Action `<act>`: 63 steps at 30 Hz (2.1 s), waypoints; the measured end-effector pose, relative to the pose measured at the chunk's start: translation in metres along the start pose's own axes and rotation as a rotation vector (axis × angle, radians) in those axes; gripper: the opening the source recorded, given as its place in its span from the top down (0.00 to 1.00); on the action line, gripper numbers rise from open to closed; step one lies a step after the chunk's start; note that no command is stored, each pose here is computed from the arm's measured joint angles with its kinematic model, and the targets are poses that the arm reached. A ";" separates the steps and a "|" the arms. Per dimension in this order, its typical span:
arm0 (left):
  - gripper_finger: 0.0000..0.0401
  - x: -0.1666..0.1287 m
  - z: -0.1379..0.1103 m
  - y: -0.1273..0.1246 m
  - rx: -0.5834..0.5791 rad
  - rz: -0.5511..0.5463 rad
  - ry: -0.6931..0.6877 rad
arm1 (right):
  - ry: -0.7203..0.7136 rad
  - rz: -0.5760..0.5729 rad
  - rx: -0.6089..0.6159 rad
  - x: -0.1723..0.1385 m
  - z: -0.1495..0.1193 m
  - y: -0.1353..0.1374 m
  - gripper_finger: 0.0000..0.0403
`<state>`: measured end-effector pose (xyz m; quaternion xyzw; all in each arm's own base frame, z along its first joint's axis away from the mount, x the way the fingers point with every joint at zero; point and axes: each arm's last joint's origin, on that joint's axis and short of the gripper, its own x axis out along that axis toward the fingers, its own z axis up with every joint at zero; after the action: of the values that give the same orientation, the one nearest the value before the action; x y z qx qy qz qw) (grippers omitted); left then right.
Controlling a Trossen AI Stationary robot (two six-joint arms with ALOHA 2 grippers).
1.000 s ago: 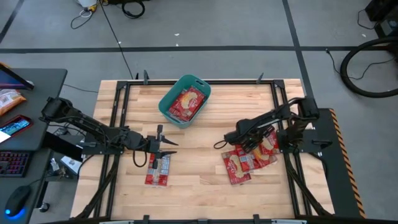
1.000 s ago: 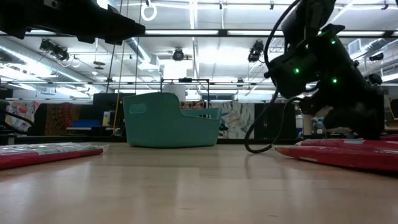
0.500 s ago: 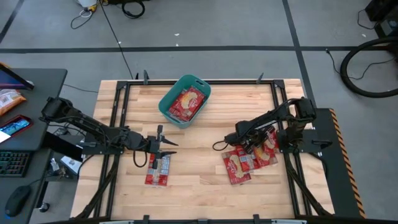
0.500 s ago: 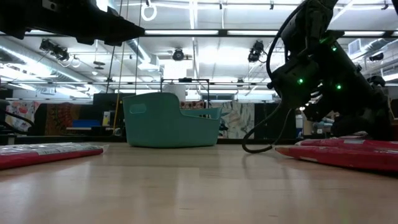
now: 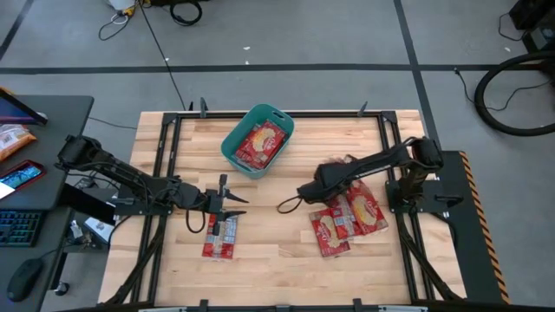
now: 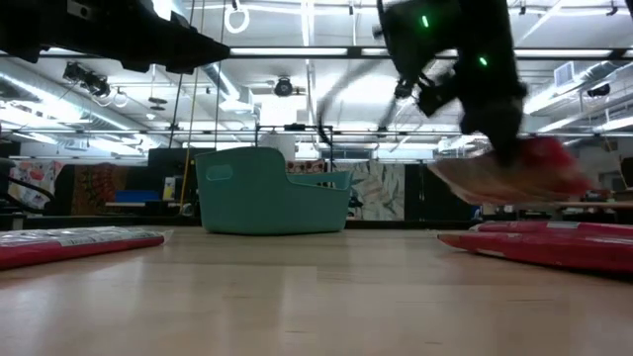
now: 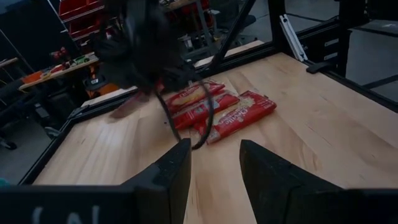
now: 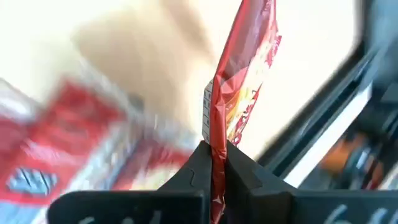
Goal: Sort popcorn bags into baskets
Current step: Put the red popcorn bag into the blue bin
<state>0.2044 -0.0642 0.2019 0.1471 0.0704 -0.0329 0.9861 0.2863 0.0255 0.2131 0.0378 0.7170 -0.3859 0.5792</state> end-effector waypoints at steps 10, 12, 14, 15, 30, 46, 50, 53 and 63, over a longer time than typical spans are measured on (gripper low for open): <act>0.65 0.000 -0.002 0.001 0.006 0.041 0.027 | -0.549 -0.158 -0.373 -0.056 0.023 0.013 0.92; 0.65 0.000 -0.002 0.001 0.005 0.053 0.030 | -0.633 -0.139 -0.433 -0.060 0.034 0.018 0.92; 0.65 0.000 -0.002 0.001 -0.021 0.054 0.030 | -0.702 -0.137 -0.493 -0.063 0.046 0.021 0.92; 0.65 0.000 -0.002 0.001 -0.035 0.044 0.031 | -0.734 -0.146 -0.521 -0.063 0.053 0.022 0.92; 0.65 -0.011 0.000 -0.020 -0.055 -0.373 0.015 | -0.897 -0.488 -1.015 -0.015 0.163 0.034 0.92; 0.65 -0.011 -0.004 -0.020 -0.046 -0.372 0.049 | -0.846 -0.628 -0.982 -0.004 0.183 0.020 0.61; 0.65 -0.011 -0.004 -0.020 -0.045 -0.366 0.049 | -0.820 -0.689 -0.909 -0.020 0.175 0.011 0.54; 0.65 -0.011 -0.004 -0.019 -0.045 -0.364 0.049 | -0.804 -0.713 -0.866 -0.031 0.167 0.005 0.51; 0.65 -0.011 -0.004 -0.019 -0.052 -0.364 0.051 | -0.967 -0.509 -0.579 -0.074 0.124 0.004 0.50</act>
<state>0.1913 -0.0812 0.1944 0.1071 0.1214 -0.2051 0.9653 0.4117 -0.0165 0.2708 -0.4725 0.4354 -0.2752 0.7151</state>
